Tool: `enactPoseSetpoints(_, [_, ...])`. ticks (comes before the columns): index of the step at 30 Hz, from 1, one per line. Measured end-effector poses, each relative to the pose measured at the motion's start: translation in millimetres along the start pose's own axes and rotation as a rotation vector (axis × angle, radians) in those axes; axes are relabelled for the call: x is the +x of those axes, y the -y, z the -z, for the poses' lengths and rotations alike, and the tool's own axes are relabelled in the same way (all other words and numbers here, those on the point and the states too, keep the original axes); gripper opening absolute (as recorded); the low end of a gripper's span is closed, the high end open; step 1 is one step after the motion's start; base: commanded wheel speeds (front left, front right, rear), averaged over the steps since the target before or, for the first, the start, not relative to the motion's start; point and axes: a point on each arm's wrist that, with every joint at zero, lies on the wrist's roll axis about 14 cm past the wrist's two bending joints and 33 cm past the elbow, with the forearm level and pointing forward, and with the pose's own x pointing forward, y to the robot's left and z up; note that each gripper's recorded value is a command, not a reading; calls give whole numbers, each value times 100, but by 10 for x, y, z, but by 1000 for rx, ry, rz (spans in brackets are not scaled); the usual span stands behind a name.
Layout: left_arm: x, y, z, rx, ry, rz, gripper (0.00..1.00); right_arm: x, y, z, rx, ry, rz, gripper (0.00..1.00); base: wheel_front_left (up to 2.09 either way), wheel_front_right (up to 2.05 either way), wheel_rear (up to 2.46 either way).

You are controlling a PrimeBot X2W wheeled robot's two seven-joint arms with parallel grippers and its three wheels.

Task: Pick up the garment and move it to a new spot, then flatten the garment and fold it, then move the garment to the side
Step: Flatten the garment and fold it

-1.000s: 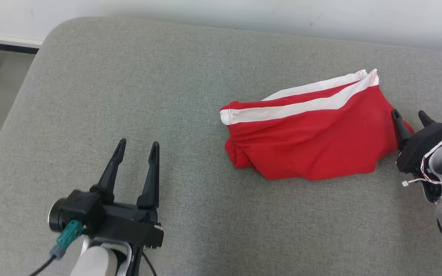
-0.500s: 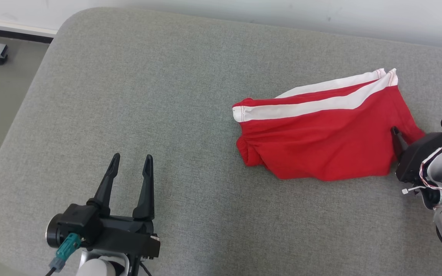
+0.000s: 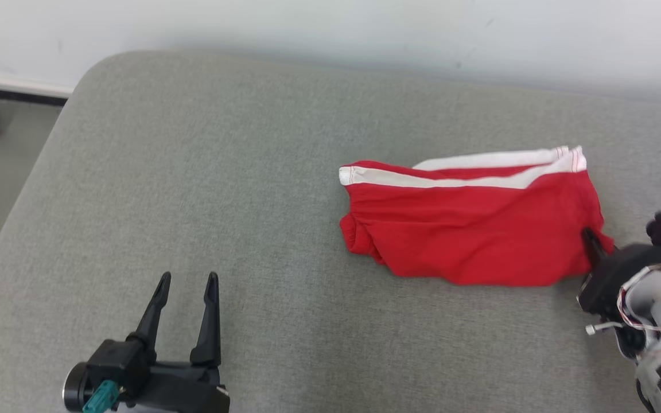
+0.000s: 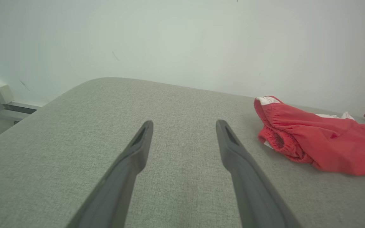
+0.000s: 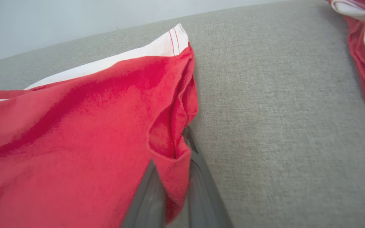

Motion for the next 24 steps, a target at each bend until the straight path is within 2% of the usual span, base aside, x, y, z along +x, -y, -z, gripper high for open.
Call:
enactPoseSetpoints(8, [-73, 106, -33, -7, 13, 32, 100, -523, 538, 127, 41, 35, 95, 0, 0, 0, 0])
enactPoseSetpoints(13, [-67, 196, -57, -11, 23, 58, 100, -766, 732, 156, 61, 58, 129, 0, 0, 0, 0])
enactPoseSetpoints(20, [-78, 282, -67, -16, 27, 83, 100, -809, 527, -113, 11, 156, 67, 0, 0, 0, 0])
enactPoseSetpoints(24, [-84, 295, -87, -17, 33, 87, 100, -784, 266, -282, -8, 215, -3, 0, 0, 0, 0])
